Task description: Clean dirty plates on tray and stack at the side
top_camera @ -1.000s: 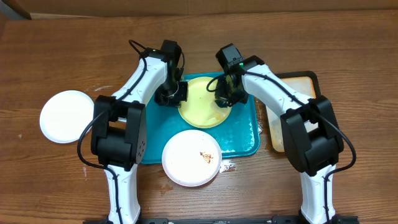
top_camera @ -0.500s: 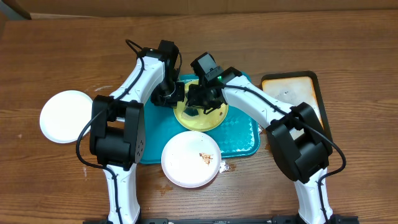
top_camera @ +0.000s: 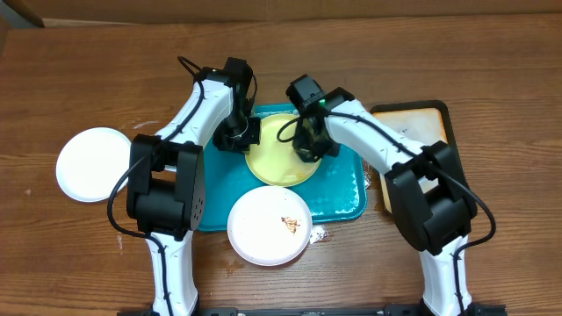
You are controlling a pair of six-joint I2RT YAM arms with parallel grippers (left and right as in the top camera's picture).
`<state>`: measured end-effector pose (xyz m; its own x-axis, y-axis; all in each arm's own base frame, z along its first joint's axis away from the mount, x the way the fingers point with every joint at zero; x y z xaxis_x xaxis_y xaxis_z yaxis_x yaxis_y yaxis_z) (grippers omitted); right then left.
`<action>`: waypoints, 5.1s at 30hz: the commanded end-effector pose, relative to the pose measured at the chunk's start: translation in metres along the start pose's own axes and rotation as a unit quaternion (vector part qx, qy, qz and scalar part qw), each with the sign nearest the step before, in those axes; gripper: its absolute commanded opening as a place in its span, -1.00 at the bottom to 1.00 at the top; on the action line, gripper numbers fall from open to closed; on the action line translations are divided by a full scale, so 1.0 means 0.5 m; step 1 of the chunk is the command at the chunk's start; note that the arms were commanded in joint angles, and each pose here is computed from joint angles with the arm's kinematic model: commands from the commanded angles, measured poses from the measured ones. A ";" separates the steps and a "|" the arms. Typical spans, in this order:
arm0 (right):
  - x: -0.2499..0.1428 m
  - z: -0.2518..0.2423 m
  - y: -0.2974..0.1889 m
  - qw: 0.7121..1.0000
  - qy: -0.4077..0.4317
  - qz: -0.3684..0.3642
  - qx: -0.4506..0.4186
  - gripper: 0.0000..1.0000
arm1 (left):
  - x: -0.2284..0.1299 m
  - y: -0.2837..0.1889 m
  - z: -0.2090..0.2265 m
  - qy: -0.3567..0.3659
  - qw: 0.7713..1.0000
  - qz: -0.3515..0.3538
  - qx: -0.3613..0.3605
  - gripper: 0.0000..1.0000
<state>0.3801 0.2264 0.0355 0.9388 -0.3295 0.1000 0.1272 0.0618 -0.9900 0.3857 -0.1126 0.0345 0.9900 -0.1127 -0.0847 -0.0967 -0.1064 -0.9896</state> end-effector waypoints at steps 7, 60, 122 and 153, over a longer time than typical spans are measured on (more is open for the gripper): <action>0.019 0.079 -0.007 0.990 -0.074 0.005 0.120 -0.92 | -0.004 0.005 0.001 0.012 1.000 0.007 0.018 -0.91; 0.060 -0.114 0.046 0.987 -0.056 -0.025 -0.151 -0.92 | -0.014 0.003 0.022 -0.004 0.999 0.016 0.049 -0.91; 0.123 -0.007 -0.156 0.992 -0.097 -0.053 -0.058 -0.92 | 0.011 -0.390 0.109 -0.095 0.911 -0.139 0.378 -0.92; 0.178 -0.097 -0.159 0.994 -0.050 -0.048 -0.088 -0.92 | 0.019 -0.461 0.177 -0.150 0.839 -0.200 0.483 -0.92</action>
<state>0.4341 0.1447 0.1104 0.9567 -0.2367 0.1693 0.1403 -0.1343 -0.9809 0.4236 -0.0088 0.2340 0.9495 0.0017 0.3139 0.2034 0.7583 -0.6194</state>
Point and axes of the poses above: each gripper's point midway between its finger pads, its own y axis out along the fingers, its own z axis along the line the jaws close on, x = y × z, the point moved 2 cm from there along -y, back along the fingers, and after that the axes turned 5 degrees about y, right-handed, at the moved point
